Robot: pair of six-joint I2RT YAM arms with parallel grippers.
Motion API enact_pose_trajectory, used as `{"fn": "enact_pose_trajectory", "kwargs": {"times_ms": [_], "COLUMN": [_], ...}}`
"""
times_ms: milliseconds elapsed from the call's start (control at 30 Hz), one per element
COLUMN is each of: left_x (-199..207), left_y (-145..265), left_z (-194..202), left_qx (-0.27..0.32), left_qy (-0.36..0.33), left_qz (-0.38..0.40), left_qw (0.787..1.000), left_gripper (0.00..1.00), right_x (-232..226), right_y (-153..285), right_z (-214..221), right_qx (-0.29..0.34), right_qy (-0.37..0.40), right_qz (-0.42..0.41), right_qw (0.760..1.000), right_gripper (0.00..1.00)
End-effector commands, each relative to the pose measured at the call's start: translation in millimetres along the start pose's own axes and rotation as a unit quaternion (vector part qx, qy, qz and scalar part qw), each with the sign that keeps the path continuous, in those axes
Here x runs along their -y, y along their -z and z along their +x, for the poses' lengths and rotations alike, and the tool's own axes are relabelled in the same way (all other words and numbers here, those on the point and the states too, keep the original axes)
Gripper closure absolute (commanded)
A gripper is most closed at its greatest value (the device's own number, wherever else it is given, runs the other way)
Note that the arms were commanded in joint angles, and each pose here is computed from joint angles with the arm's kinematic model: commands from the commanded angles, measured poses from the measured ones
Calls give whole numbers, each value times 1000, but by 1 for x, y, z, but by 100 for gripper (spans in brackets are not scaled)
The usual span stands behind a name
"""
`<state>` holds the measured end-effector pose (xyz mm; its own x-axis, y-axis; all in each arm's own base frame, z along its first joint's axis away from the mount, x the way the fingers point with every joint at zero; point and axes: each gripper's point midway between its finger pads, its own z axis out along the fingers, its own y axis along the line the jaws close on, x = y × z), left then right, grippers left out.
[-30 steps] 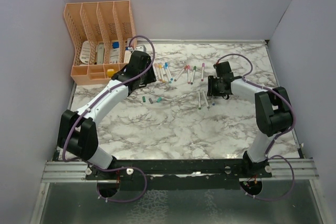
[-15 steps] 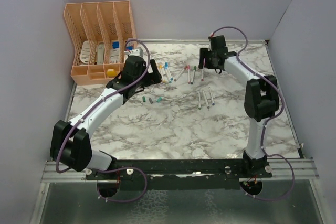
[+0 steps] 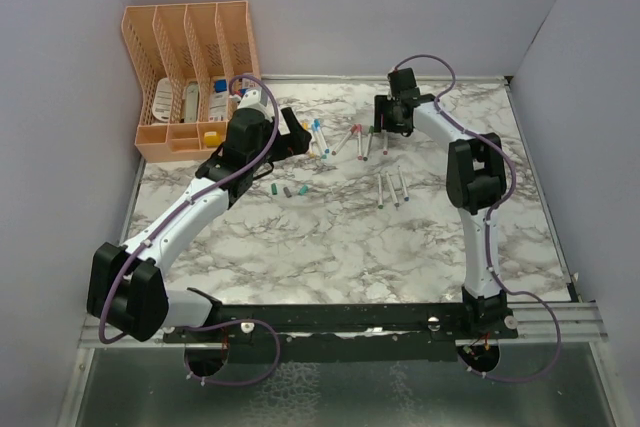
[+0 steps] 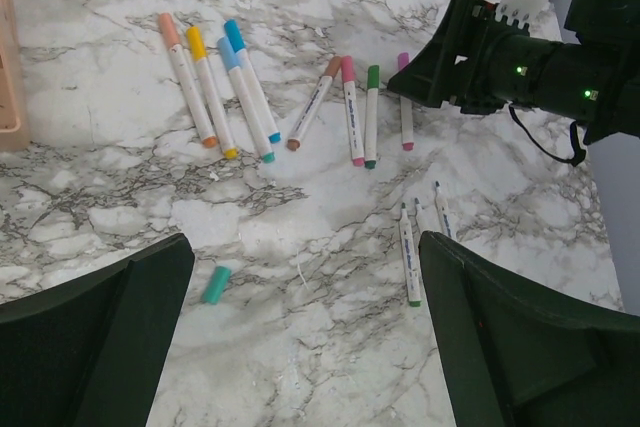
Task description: Open the pen caps
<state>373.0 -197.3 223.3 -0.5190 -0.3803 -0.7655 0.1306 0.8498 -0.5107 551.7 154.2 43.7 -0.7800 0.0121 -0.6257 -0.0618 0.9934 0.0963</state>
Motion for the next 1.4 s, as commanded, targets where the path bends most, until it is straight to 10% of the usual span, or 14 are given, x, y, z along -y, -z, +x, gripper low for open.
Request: {"fn": "enact_pose_trajectory", "kwargs": {"times_ms": [0,333,533,700,1000,1367], "left_x": [5,0,-2,2,29,52], "left_y": [2,6,14,16,12,-11], "left_z": [-7,-7,-3,7,20,4], "left_qx": [12,18,17,4,-14,-16], "left_qy": [0,15,26,33,80,85], "left_qz": [17,12,11,33,116,142], "left_qw": [1000,1000,999,999,990,986], "left_gripper": [1,1,1,1,7,10], "right_x": [8,13,16,21,-21,-109], "right_y": [-8,-9,-6,10,140,209], "right_z": [8,54,84,81,-14,41], "right_qx": [-9,-51,-88,-75,141,108], "right_qy": [-5,-13,-15,-10,28,72], "right_qz": [16,13,12,20,-112,-328], "right_qw": [1000,999,996,997,983,936], "right_gripper": [41,56,97,98,99,98]}}
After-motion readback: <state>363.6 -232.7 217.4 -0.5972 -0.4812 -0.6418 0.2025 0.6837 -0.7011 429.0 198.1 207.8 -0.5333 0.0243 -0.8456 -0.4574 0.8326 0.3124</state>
